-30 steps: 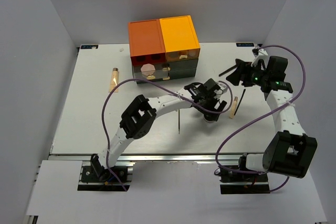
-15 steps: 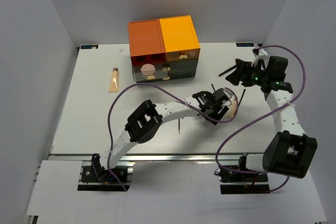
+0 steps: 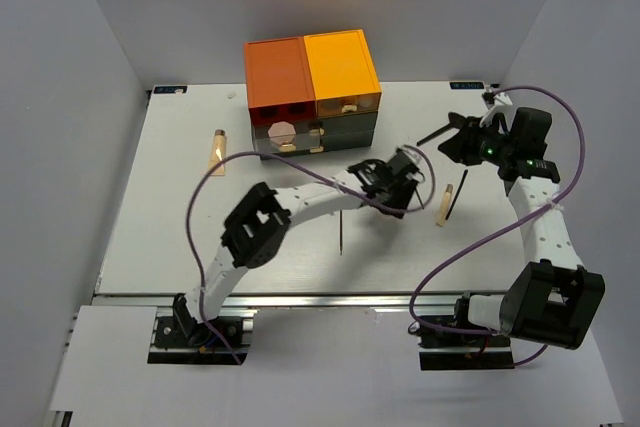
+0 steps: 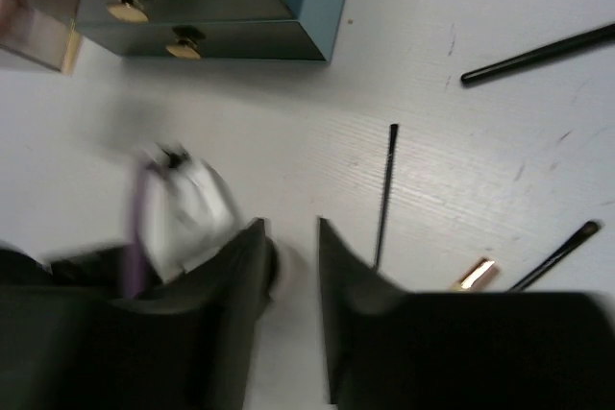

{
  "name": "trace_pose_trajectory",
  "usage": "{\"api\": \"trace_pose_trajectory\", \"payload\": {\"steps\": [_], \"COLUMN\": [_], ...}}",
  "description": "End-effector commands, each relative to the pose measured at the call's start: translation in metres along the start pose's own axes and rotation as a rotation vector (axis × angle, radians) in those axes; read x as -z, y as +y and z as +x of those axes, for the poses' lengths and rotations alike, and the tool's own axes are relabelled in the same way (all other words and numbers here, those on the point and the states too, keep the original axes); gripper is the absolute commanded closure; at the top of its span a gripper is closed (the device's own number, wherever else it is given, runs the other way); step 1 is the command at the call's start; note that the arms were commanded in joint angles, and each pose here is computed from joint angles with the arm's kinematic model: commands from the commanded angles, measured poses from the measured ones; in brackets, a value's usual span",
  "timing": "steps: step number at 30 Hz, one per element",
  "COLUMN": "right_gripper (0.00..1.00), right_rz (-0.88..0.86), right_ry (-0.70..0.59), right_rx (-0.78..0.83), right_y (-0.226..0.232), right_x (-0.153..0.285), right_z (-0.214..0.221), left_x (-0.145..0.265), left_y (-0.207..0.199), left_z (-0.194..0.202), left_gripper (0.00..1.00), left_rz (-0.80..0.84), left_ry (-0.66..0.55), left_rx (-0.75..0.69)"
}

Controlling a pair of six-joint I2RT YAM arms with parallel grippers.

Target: Organize the makeup

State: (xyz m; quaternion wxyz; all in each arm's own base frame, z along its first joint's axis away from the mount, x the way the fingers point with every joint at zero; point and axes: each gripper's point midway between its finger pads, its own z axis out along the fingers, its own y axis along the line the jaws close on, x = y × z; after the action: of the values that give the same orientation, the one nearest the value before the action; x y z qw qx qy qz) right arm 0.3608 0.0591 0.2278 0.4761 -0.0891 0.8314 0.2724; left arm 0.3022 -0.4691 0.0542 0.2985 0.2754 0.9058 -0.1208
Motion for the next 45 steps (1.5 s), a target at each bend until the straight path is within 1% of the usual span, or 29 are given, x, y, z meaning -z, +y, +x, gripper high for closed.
{"api": "trace_pose_trajectory", "payload": {"steps": [1, 2, 3, 4, 5, 6, 7, 8, 10, 11, 13, 14, 16, 17, 21, 24, 25, 27, 30, 32, 34, 35, 36, 41, 42, 45], "right_gripper": [0.84, 0.95, 1.00, 1.00, 1.00, 1.00, 1.00, 1.00, 1.00, 1.00, 1.00, 1.00, 1.00, 1.00, 1.00, 1.00, 1.00, 1.00, 1.00, 1.00, 1.00, 1.00, 1.00, 1.00, 1.00, 1.00], "right_rz": [-0.029, -0.029, -0.032, -0.035, -0.047, -0.054, -0.056, -0.055, -0.055, -0.057, -0.060, -0.060, -0.061, -0.061, -0.058, -0.059, -0.059, -0.062, -0.060, -0.060, -0.061, -0.060, -0.066, -0.080, -0.083, -0.089], "right_ry": [-0.051, -0.049, -0.050, -0.048, -0.042, -0.037, -0.029, -0.029, -0.018, -0.016, -0.009, -0.007, -0.007, -0.006, -0.007, 0.000, 0.006, 0.009, 0.013, 0.016, 0.017, 0.018, 0.019, 0.031, 0.031, 0.034], "right_rx": [0.057, 0.058, 0.059, 0.058, 0.056, 0.058, 0.056, 0.059, 0.053, 0.052, 0.049, 0.049, 0.052, 0.052, 0.052, 0.046, 0.041, 0.040, 0.037, 0.034, 0.053, 0.058, 0.059, 0.061, 0.064, 0.068], "right_y": [0.007, 0.007, 0.007, 0.007, 0.008, 0.010, 0.009, 0.009, 0.009, 0.009, 0.010, 0.010, 0.010, 0.011, 0.010, 0.010, 0.010, 0.010, 0.011, 0.011, 0.010, 0.010, 0.011, 0.014, 0.014, 0.016], "right_x": [0.005, 0.004, 0.004, 0.004, 0.002, 0.001, 0.000, 0.000, -0.002, -0.003, -0.004, -0.004, -0.006, -0.006, -0.006, -0.006, -0.007, -0.007, -0.006, -0.005, -0.006, -0.006, -0.006, -0.008, -0.008, -0.010], "right_z": [-0.010, -0.007, -0.006, -0.005, -0.003, 0.000, 0.003, 0.003, 0.008, 0.009, 0.013, 0.014, 0.014, 0.014, 0.014, 0.017, 0.020, 0.021, 0.023, 0.025, 0.026, 0.026, 0.027, 0.030, 0.030, 0.030], "left_x": [0.114, 0.129, 0.161, 0.175, 0.185, 0.199, 0.210, 0.212, 0.229, 0.233, 0.240, 0.239, 0.235, 0.227, 0.216, 0.215, 0.216, 0.213, 0.208, 0.207, 0.206, 0.205, 0.205, 0.214, 0.214, 0.224], "left_y": [0.054, 0.076, 0.085, 0.094, 0.120, 0.130, 0.144, 0.173, 0.196, 0.209, 0.221, 0.227, 0.231, 0.233, 0.240, 0.250, 0.252, 0.255, 0.257, 0.257, 0.257, 0.256, 0.256, 0.254, 0.254, 0.254], "left_z": [-0.112, -0.124, -0.140, -0.147, -0.155, -0.155, -0.160, -0.149, -0.152, -0.145, -0.143, -0.136, -0.129, -0.120, -0.108, -0.110, -0.113, -0.120, -0.125, -0.126, -0.125, -0.124, -0.122, -0.127, -0.129, -0.132], "left_gripper": [1.00, 1.00, 1.00, 1.00, 1.00, 1.00, 1.00, 1.00, 1.00, 1.00, 1.00, 1.00, 1.00, 1.00, 1.00, 0.94, 0.89, 0.87, 0.78, 0.64, 0.47, 0.33, 0.30, 0.27, 0.23, 0.06], "left_rz": [0.089, 0.088, 0.128, 0.140, 0.126, 0.129, 0.108, 0.035, -0.016, -0.061, -0.096, -0.119, -0.132, -0.146, -0.181, -0.221, -0.222, -0.229, -0.233, -0.233, -0.235, -0.236, -0.233, -0.212, -0.206, -0.200], "left_ry": [-0.298, -0.349, -0.425, -0.454, -0.480, -0.474, -0.483, -0.441, -0.462, -0.446, -0.450, -0.423, -0.396, -0.365, -0.328, -0.348, -0.359, -0.373, -0.374, -0.376, -0.371, -0.369, -0.363, -0.399, -0.418, -0.448], "left_rx": [0.321, 0.373, 0.424, 0.452, 0.504, 0.549, 0.588, 0.647, 0.693, 0.712, 0.727, 0.738, 0.749, 0.755, 0.762, 0.759, 0.759, 0.754, 0.754, 0.756, 0.752, 0.750, 0.748, 0.732, 0.730, 0.725]}}
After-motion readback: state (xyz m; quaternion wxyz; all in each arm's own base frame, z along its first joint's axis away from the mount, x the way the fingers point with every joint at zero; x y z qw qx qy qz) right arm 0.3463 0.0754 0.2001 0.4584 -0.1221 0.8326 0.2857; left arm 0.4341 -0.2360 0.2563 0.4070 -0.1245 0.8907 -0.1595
